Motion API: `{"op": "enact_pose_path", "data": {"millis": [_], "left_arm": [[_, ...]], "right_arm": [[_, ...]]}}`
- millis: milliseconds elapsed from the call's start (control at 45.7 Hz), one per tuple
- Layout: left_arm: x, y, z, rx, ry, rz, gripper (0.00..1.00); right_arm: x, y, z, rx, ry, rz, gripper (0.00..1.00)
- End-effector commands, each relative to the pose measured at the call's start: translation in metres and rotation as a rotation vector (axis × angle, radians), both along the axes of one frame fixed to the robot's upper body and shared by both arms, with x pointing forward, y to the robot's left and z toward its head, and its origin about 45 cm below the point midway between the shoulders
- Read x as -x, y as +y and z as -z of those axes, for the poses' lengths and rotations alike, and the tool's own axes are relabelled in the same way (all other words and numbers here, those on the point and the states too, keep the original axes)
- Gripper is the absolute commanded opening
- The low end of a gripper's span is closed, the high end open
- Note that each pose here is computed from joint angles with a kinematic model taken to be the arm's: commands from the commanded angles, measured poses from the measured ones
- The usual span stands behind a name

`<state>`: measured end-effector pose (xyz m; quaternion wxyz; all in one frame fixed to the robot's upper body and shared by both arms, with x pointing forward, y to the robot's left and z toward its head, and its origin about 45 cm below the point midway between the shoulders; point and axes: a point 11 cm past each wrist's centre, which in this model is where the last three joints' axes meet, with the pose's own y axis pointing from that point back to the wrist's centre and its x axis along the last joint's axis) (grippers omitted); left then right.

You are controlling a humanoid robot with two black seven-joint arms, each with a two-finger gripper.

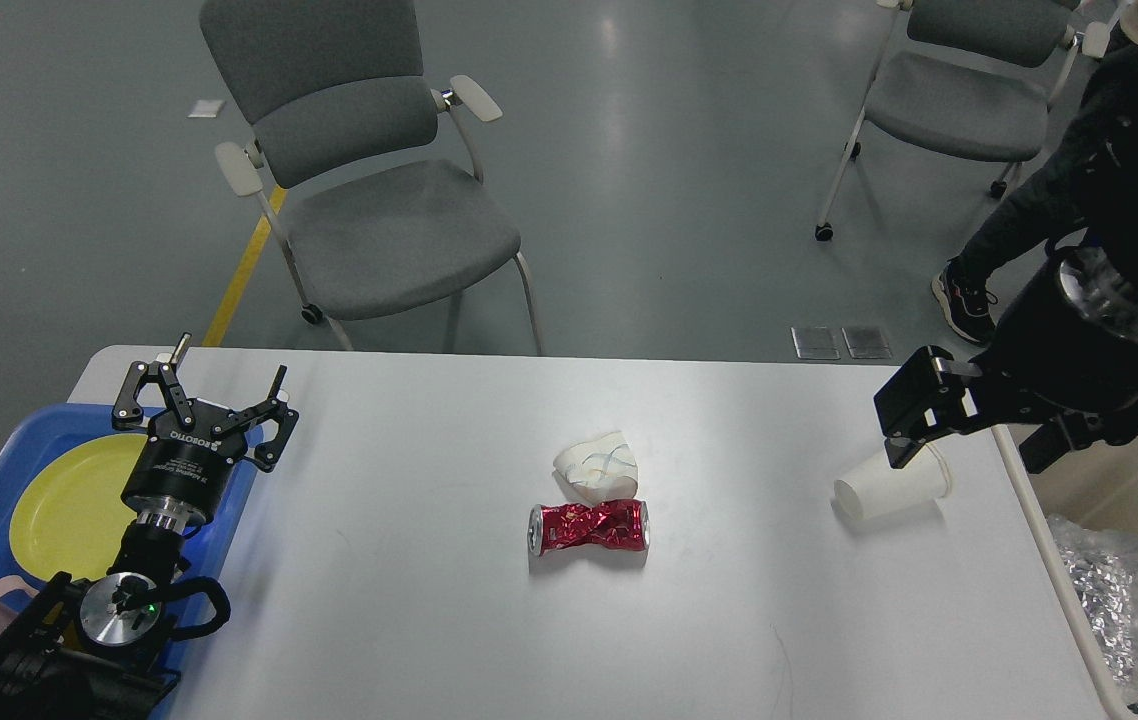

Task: Tidy desktop
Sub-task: 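Move the right gripper down to the white paper cup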

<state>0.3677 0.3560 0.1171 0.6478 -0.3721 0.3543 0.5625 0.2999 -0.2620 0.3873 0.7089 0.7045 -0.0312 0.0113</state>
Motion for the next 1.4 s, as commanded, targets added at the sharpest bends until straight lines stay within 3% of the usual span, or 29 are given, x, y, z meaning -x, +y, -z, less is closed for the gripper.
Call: {"op": "enact_pose_path", "data": {"millis": [0, 328, 569, 1051, 1248, 1379], "left_arm": [[0.000, -0.001, 0.000, 0.001, 0.000, 0.000, 0.96], [0.000, 0.000, 0.001, 0.001, 0.002, 0.000, 0.96], [0.000, 0.000, 0.001, 0.001, 0.002, 0.000, 0.96], [0.000, 0.000, 0.001, 0.001, 0.002, 0.000, 0.96], [0.000, -0.001, 0.000, 0.001, 0.000, 0.000, 0.96], [0.000, -0.001, 0.000, 0.001, 0.000, 0.000, 0.96]], "right_arm": [[-0.016, -0.011, 0.008, 0.006, -0.054, 0.050, 0.99], [-0.080, -0.067, 0.105, -0.188, -0.121, 0.613, 1.00], [-0.088, -0.116, 0.196, -0.241, -0.168, 0.946, 1.00], [-0.092, -0.113, 0.299, -0.214, -0.314, 1.020, 1.00], [-0.083, -0.112, 0.318, -0.149, -0.339, 0.984, 1.00], [-0.076, -0.119, 0.329, -0.154, -0.397, 1.081, 0.99]]}}
